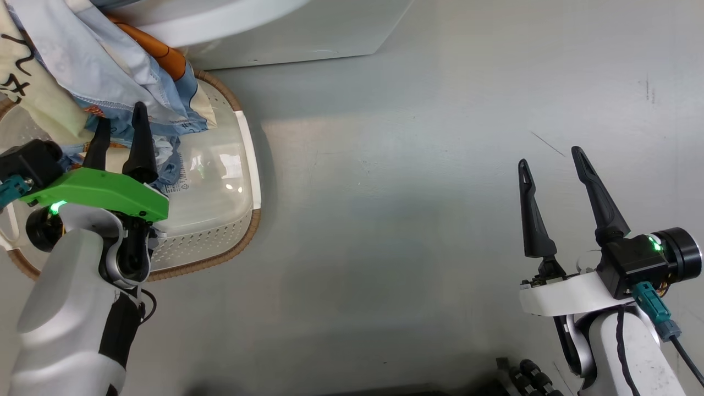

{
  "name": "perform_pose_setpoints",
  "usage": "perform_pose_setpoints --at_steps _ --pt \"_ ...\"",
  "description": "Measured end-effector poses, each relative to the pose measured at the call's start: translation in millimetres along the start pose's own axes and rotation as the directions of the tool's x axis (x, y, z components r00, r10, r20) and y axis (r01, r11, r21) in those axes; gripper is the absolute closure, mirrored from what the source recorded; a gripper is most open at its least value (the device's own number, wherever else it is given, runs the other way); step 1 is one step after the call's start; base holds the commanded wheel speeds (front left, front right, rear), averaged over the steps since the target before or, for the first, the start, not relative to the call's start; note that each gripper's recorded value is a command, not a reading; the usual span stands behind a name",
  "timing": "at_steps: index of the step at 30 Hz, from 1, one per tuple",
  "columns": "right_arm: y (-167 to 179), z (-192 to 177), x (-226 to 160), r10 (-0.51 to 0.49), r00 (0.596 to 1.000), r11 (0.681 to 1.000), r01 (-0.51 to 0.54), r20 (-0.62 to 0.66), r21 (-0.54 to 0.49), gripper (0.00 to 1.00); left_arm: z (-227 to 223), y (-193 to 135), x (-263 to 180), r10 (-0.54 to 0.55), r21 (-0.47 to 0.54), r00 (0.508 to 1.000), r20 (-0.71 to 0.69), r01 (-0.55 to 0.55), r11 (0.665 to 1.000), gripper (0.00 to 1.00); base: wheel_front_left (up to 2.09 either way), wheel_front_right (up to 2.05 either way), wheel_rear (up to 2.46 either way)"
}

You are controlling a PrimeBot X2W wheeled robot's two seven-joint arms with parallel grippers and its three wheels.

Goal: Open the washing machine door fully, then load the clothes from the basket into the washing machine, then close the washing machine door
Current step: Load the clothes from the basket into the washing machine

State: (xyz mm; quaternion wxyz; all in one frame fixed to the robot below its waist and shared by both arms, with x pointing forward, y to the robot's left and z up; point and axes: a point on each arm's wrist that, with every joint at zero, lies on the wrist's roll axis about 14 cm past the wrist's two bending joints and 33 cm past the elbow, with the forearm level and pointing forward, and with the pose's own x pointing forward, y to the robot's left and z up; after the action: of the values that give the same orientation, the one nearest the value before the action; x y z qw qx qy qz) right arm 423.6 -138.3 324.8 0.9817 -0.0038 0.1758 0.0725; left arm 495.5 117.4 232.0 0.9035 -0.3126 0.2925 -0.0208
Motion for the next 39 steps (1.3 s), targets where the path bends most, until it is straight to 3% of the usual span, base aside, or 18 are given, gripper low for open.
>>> perform_pose_setpoints --at_steps 14,23,32,34,35,36,39 --pt "-4.3 -5.2 0.5 -0.011 1.000 1.000 0.011 -0.013 -0.015 0.00 6.2 22.8 11.5 0.058 -0.009 0.998 0.018 -0.058 0.998 0.00 0.00 0.00 0.00" --pt "-2.4 -7.0 2.3 0.002 1.000 1.000 -0.002 -0.014 -0.018 0.00 33.7 33.1 26.0 0.084 -0.005 0.993 0.087 -0.083 0.997 0.00 0.00 0.00 0.00" --pt "-3.6 -10.4 1.9 -0.007 1.000 1.000 0.006 -0.023 -0.021 0.00 40.6 24.9 39.3 0.053 0.026 0.994 0.094 -0.056 0.998 0.00 0.00 0.00 0.00" --pt "-4.1 -10.2 1.5 -0.009 1.000 1.000 0.008 -0.023 -0.021 0.00 37.9 25.0 40.3 0.053 0.033 0.995 0.086 -0.056 0.998 0.54 0.00 0.00 0.00" --pt "-4.4 -10.0 1.3 -0.010 1.000 1.000 0.009 -0.023 -0.021 0.00 36.8 24.9 40.8 0.052 0.035 0.995 0.083 -0.055 0.998 0.72 0.00 0.00 0.00" --pt "-4.7 -9.8 1.1 -0.011 1.000 1.000 0.011 -0.023 -0.022 0.00 36.4 25.2 41.2 0.053 0.036 0.995 0.085 -0.056 0.998 1.00 0.00 0.00 0.00" --pt "-5.9 -9.9 0.6 -0.016 1.000 1.000 0.015 -0.024 -0.022 0.00 33.4 27.1 41.2 0.054 0.045 0.995 0.083 -0.058 0.997 1.00 0.00 0.00 0.00"
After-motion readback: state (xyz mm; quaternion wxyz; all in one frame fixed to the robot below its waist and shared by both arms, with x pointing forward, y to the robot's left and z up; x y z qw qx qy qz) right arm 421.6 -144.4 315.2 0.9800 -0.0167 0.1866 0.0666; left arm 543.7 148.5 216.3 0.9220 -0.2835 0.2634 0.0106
